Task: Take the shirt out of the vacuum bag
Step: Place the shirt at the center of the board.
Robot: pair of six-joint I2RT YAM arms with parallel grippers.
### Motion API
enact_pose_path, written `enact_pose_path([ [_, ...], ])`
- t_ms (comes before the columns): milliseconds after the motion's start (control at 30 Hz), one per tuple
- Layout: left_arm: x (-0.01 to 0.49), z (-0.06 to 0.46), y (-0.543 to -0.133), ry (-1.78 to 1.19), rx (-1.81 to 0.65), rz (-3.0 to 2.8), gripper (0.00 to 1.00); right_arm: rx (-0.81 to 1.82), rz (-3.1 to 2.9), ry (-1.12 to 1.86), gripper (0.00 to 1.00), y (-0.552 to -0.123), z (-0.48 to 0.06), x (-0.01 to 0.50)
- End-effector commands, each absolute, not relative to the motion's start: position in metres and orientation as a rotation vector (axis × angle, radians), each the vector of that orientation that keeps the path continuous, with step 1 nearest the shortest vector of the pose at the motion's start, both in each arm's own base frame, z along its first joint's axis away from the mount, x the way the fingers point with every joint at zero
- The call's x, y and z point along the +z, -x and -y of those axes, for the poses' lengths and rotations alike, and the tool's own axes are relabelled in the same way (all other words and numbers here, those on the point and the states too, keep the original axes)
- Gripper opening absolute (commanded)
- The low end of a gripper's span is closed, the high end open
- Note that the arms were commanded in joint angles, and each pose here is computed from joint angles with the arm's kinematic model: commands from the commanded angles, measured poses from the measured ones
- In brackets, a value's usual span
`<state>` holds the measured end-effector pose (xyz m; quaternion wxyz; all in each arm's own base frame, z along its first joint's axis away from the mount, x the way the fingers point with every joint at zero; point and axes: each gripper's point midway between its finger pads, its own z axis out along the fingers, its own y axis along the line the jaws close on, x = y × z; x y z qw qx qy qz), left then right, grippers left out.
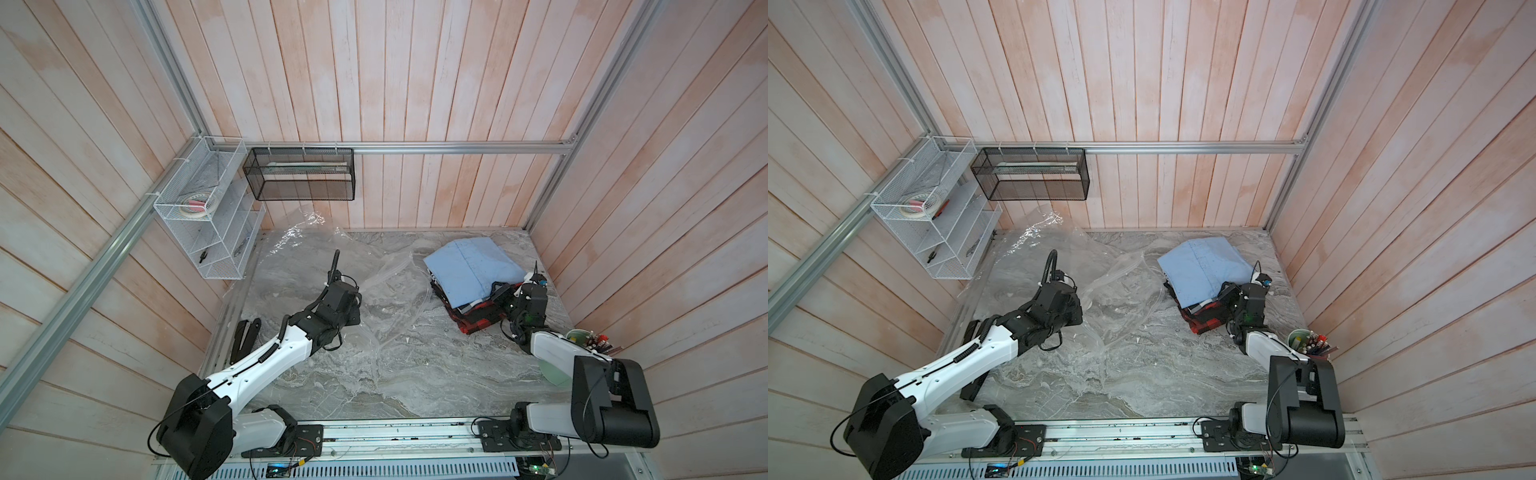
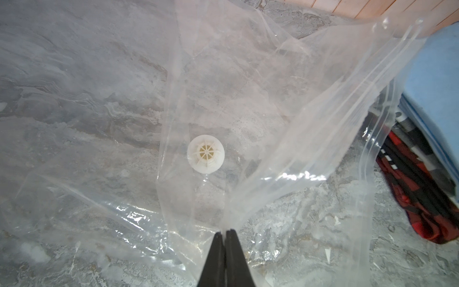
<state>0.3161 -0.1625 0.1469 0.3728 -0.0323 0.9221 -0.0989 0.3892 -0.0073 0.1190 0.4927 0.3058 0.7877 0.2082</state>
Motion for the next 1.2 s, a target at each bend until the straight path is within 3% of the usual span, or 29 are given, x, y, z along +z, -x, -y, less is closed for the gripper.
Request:
enact_pose_path([
  [0,0.146,0.164,-0.316,0.07,-0.271,-2.362,0.16,0.529,-1.924,-0.764,0.57,-0.385,0.007,0.111],
  [133,0.147,0.163,-0.315,0.07,-0.273,-2.357,0.31,0.533,-1.908,-0.761,0.61,-0.385,0.008,0.118],
  [367,0.151,0.165,-0.317,0.064,-0.285,-2.345,0.37,0.551,-1.876,-0.745,0.66,-0.388,0.009,0.132],
  [600,0.15,0.166,-0.317,0.058,-0.29,-2.346,0.4,0.574,-1.871,-0.724,0.83,-0.391,0.006,0.137],
  [733,0.153,0.166,-0.317,0.057,-0.289,-2.339,0.62,0.57,-1.865,-0.726,0.98,-0.392,0.007,0.141],
  [900,0.163,0.167,-0.319,0.061,-0.312,-2.306,1.0,0.516,-1.837,-0.714,0.98,-0.39,0.014,0.157],
  [1167,0.204,0.181,-0.323,0.045,-0.475,-2.151,1.0,0.492,-1.792,-0.656,0.98,-0.395,0.015,0.194],
])
